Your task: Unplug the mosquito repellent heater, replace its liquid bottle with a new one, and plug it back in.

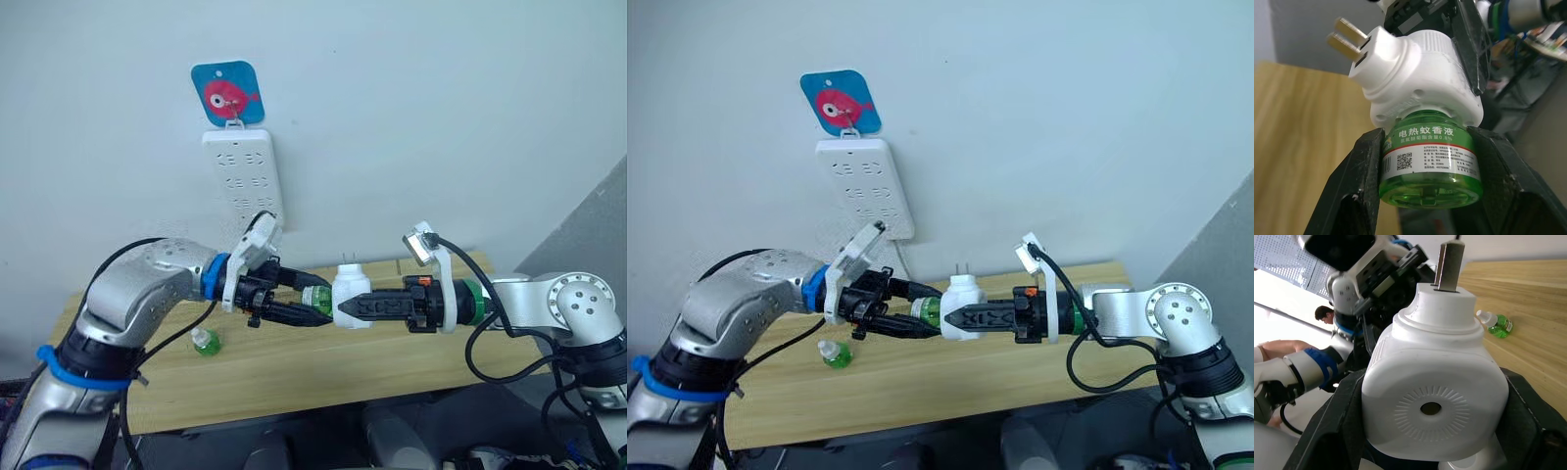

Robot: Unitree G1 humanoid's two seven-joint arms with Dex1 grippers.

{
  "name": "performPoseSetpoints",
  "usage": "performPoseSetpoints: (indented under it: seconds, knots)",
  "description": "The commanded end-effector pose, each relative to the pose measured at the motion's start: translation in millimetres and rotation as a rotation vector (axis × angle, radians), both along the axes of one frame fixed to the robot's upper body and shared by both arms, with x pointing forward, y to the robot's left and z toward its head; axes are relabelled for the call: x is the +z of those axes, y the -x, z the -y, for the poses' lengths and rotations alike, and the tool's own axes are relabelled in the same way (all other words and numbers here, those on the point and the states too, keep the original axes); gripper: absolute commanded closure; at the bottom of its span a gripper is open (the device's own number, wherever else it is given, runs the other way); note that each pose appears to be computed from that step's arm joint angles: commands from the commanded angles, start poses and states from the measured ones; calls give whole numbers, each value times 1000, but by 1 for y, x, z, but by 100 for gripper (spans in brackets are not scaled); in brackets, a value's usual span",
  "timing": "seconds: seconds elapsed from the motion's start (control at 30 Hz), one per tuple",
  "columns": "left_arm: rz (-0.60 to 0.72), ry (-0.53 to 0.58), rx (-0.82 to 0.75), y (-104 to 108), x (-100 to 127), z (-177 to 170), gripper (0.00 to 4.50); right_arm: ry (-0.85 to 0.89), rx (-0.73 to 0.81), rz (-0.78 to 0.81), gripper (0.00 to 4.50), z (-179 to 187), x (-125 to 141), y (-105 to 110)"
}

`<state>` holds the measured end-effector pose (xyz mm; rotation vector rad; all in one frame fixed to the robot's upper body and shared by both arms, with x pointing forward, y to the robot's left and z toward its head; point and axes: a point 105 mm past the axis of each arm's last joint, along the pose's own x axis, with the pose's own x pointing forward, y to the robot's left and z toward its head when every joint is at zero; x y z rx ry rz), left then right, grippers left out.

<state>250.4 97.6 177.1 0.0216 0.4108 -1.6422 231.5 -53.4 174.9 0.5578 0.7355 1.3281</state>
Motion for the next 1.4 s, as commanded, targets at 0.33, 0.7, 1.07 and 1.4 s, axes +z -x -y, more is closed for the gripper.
performPoseSetpoints:
  seconds: [0.33, 0.7, 1.07, 1.4]
  knots:
    - [309, 50, 34, -9, 8, -8, 1, -87, 14, 44, 141, 3, 24, 7]
    - [789, 189, 56, 3, 6, -13, 0, -103, -131, -11, 141, 17, 12, 0]
    - [986, 246, 39, 0, -8, 3, 0, -126, -163, -15, 141, 15, 10, 1]
    - [1010, 277, 52, -6, 3, 8, 219, -126, -168, -14, 141, 15, 11, 1]
